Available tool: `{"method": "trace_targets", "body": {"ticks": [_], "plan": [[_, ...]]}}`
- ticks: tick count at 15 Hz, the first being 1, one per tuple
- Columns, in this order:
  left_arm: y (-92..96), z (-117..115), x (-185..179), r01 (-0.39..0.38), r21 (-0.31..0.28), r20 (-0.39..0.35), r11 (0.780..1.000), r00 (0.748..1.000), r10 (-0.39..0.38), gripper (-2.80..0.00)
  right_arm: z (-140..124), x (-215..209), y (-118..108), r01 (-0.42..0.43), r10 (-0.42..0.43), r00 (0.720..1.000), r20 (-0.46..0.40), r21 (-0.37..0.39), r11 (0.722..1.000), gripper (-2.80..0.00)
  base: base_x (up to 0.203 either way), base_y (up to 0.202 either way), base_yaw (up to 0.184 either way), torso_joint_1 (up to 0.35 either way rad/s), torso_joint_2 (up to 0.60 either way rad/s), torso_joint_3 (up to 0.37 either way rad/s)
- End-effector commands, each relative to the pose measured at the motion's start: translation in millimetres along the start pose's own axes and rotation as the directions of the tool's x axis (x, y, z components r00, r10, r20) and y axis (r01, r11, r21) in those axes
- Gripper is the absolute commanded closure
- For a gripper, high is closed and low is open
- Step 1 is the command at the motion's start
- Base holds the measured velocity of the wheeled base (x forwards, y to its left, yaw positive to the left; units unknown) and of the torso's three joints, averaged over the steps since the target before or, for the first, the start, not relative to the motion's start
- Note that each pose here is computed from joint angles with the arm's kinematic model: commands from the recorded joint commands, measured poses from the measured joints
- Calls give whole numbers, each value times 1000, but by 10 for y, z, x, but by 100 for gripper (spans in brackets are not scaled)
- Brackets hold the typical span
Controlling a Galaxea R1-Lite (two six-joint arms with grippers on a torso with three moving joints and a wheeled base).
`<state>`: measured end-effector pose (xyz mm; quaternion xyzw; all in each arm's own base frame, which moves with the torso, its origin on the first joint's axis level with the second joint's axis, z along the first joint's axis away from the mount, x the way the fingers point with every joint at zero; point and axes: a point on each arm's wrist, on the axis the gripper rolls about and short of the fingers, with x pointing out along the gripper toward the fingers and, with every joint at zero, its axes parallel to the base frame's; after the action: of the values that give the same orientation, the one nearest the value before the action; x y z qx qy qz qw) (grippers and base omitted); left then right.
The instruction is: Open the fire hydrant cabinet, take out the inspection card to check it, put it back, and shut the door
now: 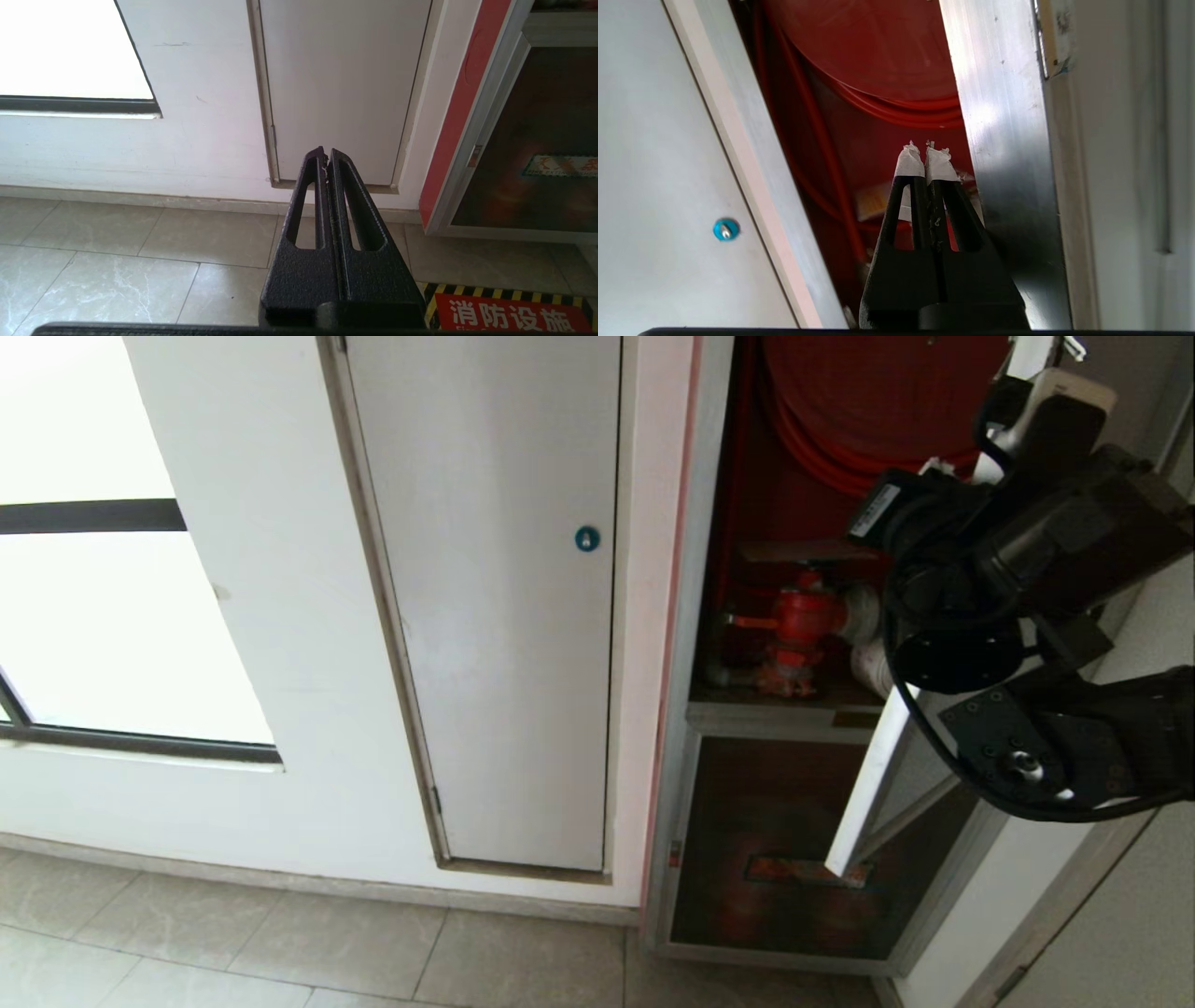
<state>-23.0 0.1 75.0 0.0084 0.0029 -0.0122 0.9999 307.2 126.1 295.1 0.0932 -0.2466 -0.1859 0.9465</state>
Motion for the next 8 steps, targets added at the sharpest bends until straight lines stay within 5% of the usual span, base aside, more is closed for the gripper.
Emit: {"method": "trace_targets", "body": {"ticks": [1,8], "plan": [[0,0,1,0,0,-2,1000,1000,0,0,222,-103,-144,6,-6,1000,18,18,1000,0,0,0,0,0,0,0],[0,-1,0,0,0,-1,1000,1000,0,0,332,-448,-513,-34,34,999,-29,-34,999,0,0,0,0,0,0,0]]}}
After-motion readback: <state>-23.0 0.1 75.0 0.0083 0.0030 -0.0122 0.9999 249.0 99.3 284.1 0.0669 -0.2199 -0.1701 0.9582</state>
